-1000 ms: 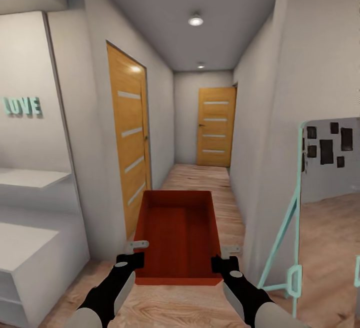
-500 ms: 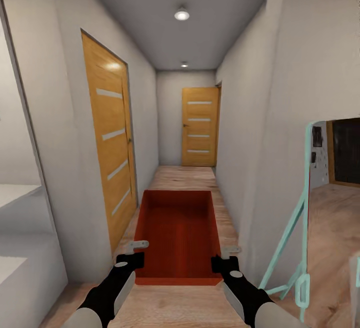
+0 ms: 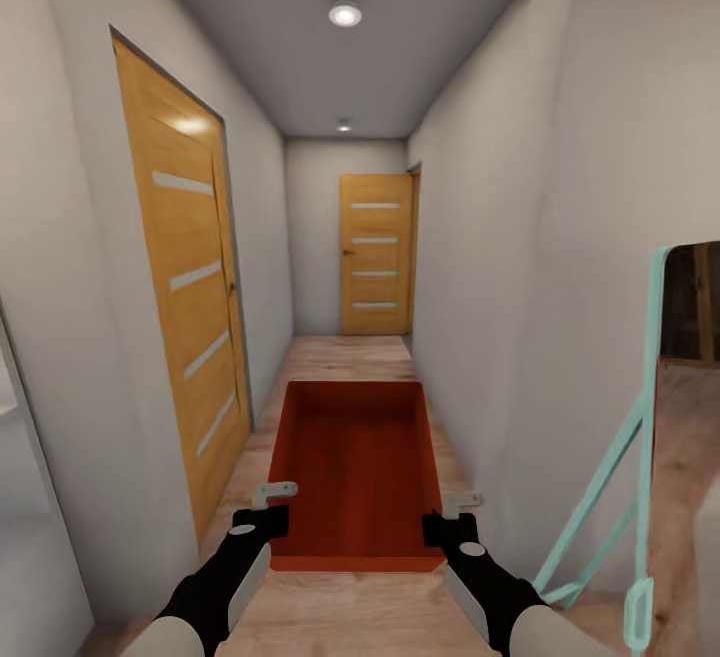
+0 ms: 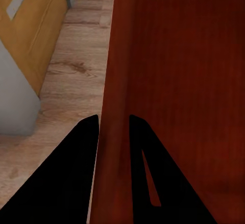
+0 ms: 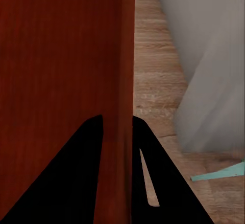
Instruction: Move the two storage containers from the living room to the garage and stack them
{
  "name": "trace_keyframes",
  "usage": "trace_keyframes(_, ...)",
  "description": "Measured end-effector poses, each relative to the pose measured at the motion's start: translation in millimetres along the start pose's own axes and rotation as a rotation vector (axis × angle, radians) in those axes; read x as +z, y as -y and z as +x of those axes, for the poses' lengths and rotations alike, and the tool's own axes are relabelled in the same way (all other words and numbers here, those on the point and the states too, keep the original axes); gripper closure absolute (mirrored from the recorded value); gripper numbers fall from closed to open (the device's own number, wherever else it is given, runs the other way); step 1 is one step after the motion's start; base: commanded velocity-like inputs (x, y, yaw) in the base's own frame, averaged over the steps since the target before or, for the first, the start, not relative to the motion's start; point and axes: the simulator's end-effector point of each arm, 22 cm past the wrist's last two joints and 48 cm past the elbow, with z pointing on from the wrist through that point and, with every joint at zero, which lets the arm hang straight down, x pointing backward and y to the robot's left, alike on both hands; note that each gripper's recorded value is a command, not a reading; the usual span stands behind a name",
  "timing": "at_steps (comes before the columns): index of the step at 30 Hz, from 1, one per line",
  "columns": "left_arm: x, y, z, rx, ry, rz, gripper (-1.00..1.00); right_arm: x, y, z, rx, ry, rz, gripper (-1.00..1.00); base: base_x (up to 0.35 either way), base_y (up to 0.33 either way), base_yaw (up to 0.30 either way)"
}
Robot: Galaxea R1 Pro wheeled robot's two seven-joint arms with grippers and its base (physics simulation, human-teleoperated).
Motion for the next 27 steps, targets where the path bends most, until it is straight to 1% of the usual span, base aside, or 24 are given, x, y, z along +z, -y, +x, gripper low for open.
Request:
trace_keyframes(16, -0.1, -0.1, -1.3, -0.001, 0.003, 0.000, 1.00, 0.0, -0.1, -1.9, 0.000, 0.004, 0.001, 1.00, 0.291, 0.218, -0.002)
trace_keyframes(19, -0.1, -0.2, -3.0, -0.001, 0.007, 0.000, 1.00, 0.2, -0.2, -3.4, 0.001, 0.007, 0.001, 1.00, 0.140, 0.098, 0.000)
trace_keyframes(23, -0.2, -0.1, -4.6, -0.001, 0.011, 0.000, 1.00, 0.6, -0.3, -4.6, 0.000, 0.009, -0.001, 1.00, 0.021, 0.013, 0.000)
trace_keyframes(27, -0.3, -0.2, -4.0, -0.001, 0.010, 0.000, 1.00, 0.3, -0.3, -4.1, 0.001, 0.008, 0.000, 1.00, 0.190, 0.002, 0.000)
